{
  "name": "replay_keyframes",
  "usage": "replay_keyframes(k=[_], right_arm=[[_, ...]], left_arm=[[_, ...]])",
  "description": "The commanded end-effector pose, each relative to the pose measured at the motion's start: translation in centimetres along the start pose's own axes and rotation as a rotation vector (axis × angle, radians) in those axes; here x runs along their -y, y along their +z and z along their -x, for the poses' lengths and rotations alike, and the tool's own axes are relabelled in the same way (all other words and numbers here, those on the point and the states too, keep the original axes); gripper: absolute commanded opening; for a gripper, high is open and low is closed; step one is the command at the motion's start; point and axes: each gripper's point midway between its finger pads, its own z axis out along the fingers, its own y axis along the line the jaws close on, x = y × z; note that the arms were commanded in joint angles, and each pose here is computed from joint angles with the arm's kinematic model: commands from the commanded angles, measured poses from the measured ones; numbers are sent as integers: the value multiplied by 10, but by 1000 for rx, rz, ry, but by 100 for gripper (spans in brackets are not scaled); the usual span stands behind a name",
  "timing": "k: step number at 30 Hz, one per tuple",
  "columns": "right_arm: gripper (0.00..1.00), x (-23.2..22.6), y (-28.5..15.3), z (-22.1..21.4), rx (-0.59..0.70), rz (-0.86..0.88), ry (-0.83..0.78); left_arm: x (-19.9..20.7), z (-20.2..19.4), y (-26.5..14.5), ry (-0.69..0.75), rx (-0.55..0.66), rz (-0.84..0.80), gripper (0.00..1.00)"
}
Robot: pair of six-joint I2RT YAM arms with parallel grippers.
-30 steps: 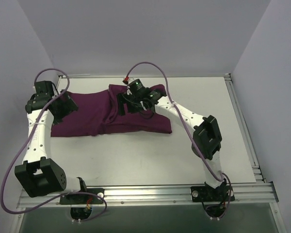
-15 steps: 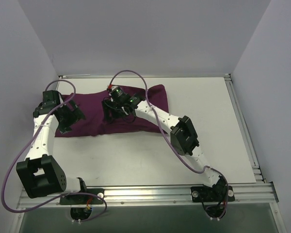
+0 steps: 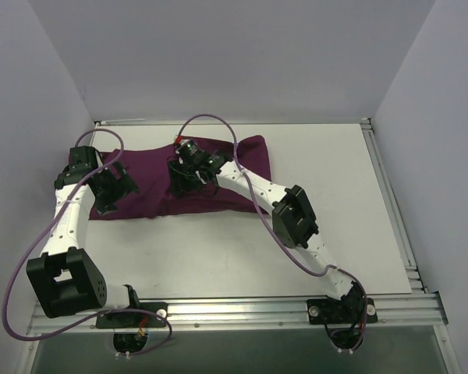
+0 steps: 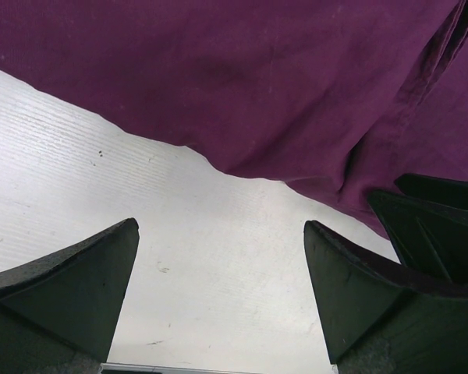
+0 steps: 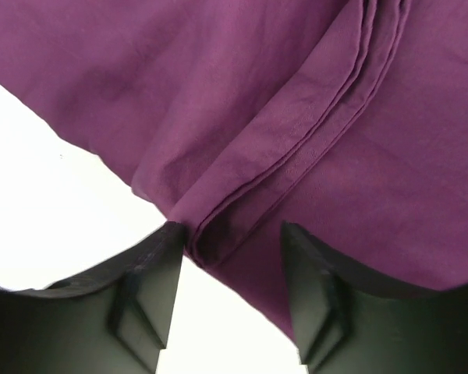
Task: Open and lay out the surgical kit
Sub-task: Open the surgical kit at the center of the board.
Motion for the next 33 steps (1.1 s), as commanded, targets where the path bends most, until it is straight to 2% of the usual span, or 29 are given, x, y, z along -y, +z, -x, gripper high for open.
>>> replay_keyframes(k=[1,6,9,13,19,22,25,28,29,31,32,33], right_arm=[[49,-6,8,-9,-28,17,-4],[46,-11,12,-17,-48,35,-7],[40,-12,12,-16,-42,37,-12],[18,-13,2,2,6,39,-15],[0,-7,-13,20,55,6,-14],[0,-1,-21,27,68,-13,-9],[0,18,-46,50,148,-94,12],[0,73,-100,88,256,-247,78],[0,111,-117,101,283,-309,126],[0,172,-141,94,275,-453,189],[0,214,-177,105,323,-522,248],[0,251,-189,88,300,-620,280]], left_arm=[[8,9,-2,27,43,-40,96],[8,8,-1,33,40,-40,96],[6,8,1,35,36,-36,96],[5,7,2,45,33,-32,96],[6,9,3,52,29,-31,96],[5,7,7,52,19,-30,96],[4,3,14,47,-13,-25,96],[0,-3,21,40,-42,-13,96],[0,-3,24,41,-41,-13,95],[-2,-5,27,43,-45,-8,96],[-3,-6,30,45,-51,-5,96],[-4,-7,32,46,-52,-1,96]])
